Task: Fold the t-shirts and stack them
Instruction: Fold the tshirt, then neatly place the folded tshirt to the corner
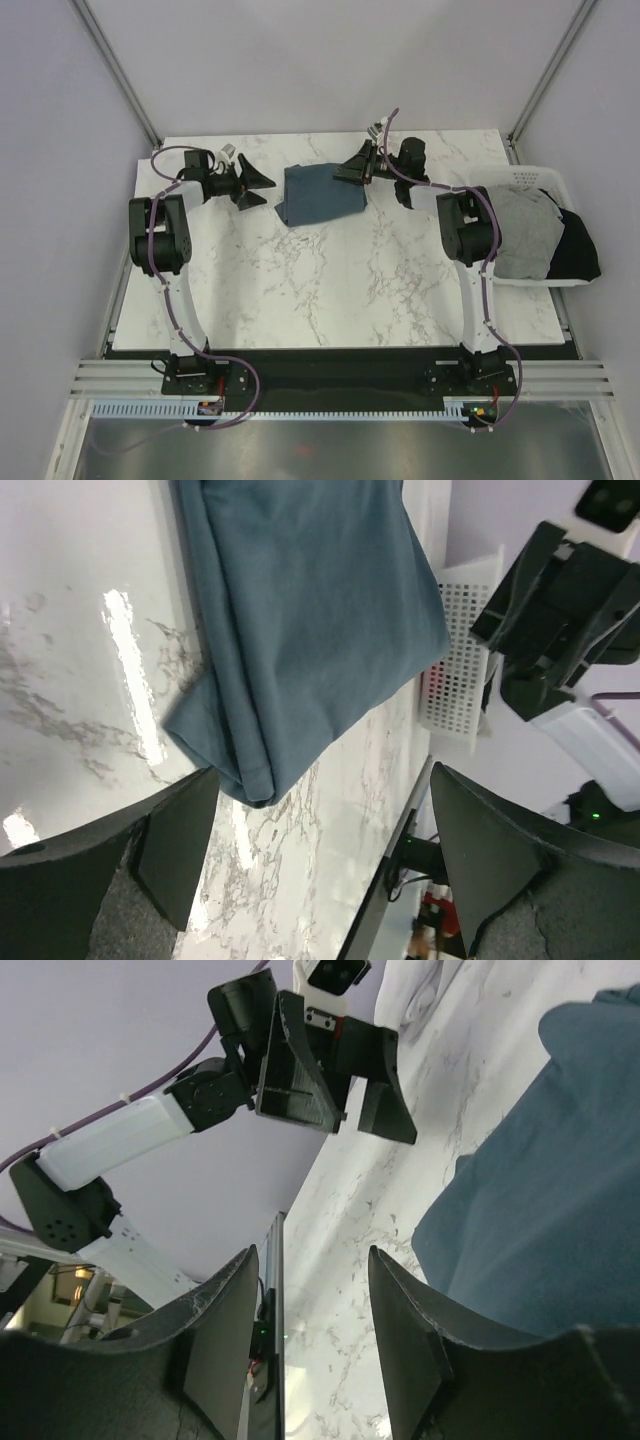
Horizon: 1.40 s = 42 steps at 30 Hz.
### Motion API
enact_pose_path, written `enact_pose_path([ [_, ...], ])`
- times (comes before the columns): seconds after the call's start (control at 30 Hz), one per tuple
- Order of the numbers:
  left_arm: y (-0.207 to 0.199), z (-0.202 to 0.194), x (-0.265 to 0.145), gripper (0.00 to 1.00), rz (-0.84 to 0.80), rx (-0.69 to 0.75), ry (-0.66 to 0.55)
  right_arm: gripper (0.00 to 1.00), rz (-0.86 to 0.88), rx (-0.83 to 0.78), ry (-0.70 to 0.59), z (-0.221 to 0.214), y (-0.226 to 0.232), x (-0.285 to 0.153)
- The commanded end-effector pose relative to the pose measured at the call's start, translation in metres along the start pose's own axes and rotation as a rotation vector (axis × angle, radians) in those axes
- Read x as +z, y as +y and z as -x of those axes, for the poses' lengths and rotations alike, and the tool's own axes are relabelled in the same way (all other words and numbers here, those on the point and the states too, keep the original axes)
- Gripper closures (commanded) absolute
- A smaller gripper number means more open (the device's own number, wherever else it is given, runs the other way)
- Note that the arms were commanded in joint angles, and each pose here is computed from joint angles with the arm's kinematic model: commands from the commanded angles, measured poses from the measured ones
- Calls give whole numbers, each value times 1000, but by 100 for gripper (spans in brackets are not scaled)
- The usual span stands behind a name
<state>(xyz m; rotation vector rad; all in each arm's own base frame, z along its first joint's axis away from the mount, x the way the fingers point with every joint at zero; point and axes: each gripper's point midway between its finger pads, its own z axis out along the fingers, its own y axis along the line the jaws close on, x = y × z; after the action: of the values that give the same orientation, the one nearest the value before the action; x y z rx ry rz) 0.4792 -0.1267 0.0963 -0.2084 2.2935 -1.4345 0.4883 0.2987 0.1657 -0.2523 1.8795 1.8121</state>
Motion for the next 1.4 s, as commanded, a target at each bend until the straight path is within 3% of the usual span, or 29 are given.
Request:
enact_pose_path([
  [0.0,-17,22,-1,7,-147,-52,19,44,124,-42,32,2,31,11],
  [0.43,25,26,28,9,-90,-124,38,46,2,81,51,-13,-40,13],
  [0.57,29,17,44,9,-33,-105,67,46,-191,86,87,-26,-82,3],
  [0.8,43,-4,82,6,189,14,116,46,-382,62,115,-37,-121,-14],
  [1.03,38,-36,113,8,201,49,199,46,-481,83,155,-55,-142,-28],
  [1.13,35,-44,122,11,193,62,218,46,-486,94,163,-61,-143,-29],
  [1.23,33,-45,127,22,187,71,223,46,-486,98,170,-65,-144,-30],
  [1.27,33,-46,127,30,186,73,224,46,-484,94,171,-65,-143,-30],
  [1.33,33,-46,127,37,185,76,224,46,-483,92,174,-66,-142,-31],
  [1.37,33,-46,126,50,185,76,223,46,-483,92,173,-65,-142,-31],
])
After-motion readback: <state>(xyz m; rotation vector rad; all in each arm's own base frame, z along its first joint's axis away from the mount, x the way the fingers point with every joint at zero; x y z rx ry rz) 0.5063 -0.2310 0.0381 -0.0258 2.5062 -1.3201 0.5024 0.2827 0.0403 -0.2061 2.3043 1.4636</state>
